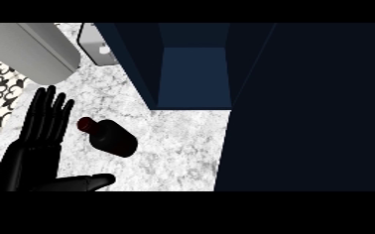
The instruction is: Pick up the wine, place it into the cabinet and close the cabinet
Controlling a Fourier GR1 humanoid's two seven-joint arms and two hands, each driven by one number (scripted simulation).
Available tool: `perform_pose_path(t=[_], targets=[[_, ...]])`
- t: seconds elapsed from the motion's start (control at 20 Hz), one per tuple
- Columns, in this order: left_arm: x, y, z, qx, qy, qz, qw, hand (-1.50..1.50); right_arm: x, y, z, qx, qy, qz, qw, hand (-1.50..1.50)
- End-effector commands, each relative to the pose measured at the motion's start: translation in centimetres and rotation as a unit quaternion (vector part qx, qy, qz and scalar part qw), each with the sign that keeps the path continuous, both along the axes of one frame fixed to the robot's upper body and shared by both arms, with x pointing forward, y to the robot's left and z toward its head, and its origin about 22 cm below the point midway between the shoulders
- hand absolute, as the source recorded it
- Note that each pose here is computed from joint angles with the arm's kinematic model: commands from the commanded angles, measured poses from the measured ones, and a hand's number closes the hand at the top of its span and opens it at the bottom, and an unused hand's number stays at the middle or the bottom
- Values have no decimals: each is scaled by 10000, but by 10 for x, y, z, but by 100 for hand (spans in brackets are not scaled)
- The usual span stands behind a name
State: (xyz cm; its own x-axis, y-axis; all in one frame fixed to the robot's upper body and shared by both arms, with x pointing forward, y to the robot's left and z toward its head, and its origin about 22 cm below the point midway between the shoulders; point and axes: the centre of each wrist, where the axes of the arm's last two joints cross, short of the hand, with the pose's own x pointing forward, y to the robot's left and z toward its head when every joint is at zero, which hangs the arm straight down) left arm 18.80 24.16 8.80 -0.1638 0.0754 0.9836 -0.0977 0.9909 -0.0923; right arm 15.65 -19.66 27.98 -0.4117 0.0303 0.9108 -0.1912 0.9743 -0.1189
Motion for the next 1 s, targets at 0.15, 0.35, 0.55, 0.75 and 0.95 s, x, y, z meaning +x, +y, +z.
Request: perform_pose_path(t=[0.15, 0.35, 0.55, 0.75, 0.95], targets=[[2, 26, -51, 32, 177, 144, 9997, -150, -33, -6, 1, 6, -97, 318, 9994, -150], [-10, -5, -69, 27, 240, 45, 9997, -150, -34, -11, -5, 130, -102, 279, 9995, -150], [-5, -1, -92, 63, 208, 57, 9997, -150, -31, -12, 5, 56, -47, 276, 9996, -150], [0, 14, -106, -122, 410, -59, 9991, -150, -20, -9, 3, 31, -104, 223, 9997, -150], [7, 25, -134, 46, 479, 144, 9987, -150, -30, 0, 14, 110, -68, 398, 9991, -150]])
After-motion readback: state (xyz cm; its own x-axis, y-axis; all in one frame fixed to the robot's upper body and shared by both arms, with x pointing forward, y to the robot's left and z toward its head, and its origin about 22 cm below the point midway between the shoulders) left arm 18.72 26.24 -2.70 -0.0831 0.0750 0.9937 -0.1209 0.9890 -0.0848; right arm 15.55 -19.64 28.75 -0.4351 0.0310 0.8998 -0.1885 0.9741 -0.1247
